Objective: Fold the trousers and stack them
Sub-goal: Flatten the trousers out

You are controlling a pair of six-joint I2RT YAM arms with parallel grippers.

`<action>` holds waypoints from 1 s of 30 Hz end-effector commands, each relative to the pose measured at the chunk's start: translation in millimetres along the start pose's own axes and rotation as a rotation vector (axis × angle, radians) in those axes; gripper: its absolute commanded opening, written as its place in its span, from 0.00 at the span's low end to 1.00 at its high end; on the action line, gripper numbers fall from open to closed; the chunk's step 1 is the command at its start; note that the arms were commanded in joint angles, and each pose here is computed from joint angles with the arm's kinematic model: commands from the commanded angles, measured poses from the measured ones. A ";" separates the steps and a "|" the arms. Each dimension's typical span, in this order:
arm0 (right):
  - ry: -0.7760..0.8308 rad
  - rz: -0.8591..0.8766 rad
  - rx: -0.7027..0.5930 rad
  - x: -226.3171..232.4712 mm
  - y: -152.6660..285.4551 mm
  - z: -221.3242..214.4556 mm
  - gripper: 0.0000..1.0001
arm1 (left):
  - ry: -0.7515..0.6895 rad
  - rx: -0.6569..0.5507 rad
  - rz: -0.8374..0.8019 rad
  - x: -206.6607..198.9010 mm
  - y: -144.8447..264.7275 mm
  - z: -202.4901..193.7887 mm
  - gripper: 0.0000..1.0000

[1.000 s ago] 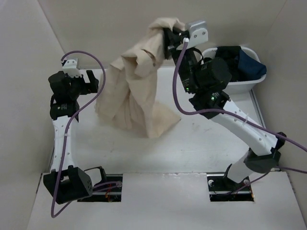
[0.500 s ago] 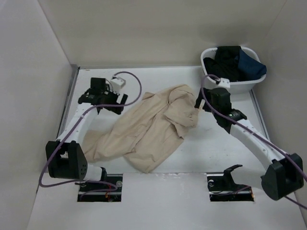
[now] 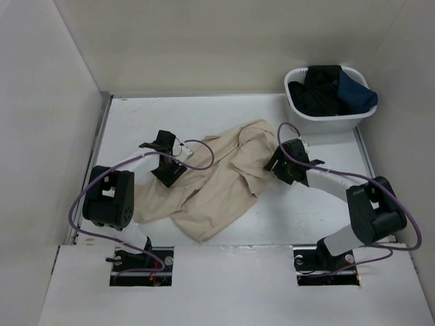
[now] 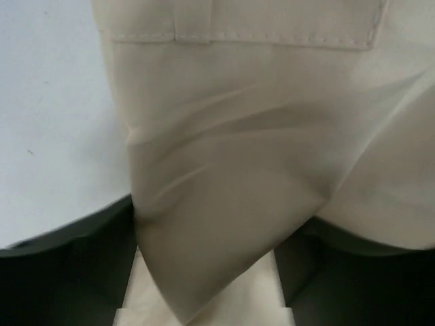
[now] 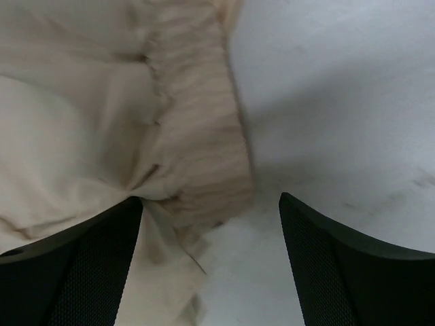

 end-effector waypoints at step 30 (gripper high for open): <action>0.237 0.684 -0.461 277.4 237.4 142.2 0.00 | 0.010 -0.263 0.164 27.2 38.4 -11.0 0.91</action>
Point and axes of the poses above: each gripper's point midway between its finger pads, its own y axis back along the fingers, its own x axis along the line the jaws close on, z = x × y, the point moved 4 cm from there along y, back along the fingers, and after that the axes turned 2 degrees about -y, right-handed, at the moved point
